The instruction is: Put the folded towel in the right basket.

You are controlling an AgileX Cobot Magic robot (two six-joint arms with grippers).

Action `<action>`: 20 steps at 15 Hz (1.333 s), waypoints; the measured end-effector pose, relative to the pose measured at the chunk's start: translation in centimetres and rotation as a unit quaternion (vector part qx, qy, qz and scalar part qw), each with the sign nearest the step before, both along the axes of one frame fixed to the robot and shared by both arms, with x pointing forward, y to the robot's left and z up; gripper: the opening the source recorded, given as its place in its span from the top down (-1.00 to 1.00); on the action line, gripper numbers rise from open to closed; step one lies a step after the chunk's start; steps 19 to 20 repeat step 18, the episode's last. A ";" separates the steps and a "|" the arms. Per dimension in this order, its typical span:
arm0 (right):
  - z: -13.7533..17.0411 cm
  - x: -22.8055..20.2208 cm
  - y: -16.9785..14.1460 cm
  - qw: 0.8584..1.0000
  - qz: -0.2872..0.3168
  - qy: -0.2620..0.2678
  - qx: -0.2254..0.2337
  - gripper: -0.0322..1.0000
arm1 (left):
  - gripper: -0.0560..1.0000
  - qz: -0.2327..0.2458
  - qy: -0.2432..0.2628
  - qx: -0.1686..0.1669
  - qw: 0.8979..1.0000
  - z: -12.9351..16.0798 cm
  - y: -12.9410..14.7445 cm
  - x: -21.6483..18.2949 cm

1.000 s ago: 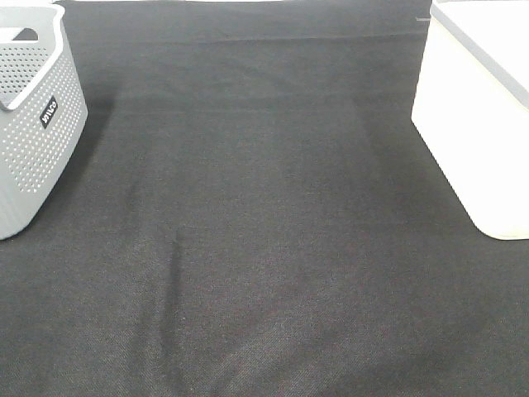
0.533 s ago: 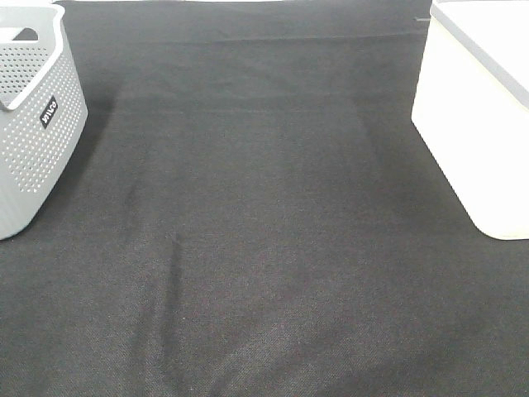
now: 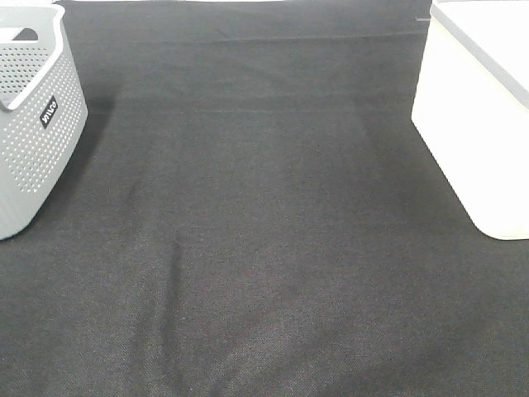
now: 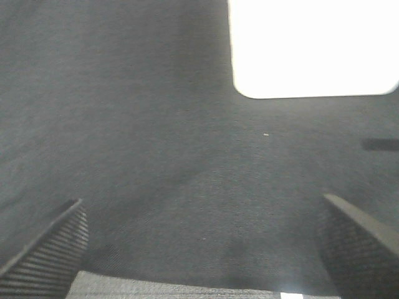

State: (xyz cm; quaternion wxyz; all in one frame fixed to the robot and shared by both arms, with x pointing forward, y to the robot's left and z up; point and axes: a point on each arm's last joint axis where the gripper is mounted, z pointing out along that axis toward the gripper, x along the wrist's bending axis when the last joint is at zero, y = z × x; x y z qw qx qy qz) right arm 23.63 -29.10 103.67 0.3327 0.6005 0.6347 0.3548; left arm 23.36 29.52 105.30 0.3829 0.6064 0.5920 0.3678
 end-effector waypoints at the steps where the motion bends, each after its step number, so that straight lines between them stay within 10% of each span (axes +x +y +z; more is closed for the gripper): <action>1: 0.0 0.0 0.0 1.000 -0.005 0.000 0.000 -0.91 | -0.95 0.000 0.000 0.000 1.000 0.0 0.0 0.0; 20: 0.0 0.0 0.0 1.000 -0.004 0.000 0.001 -0.91 | -0.95 -0.001 0.000 -0.002 1.000 0.0 0.0 0.0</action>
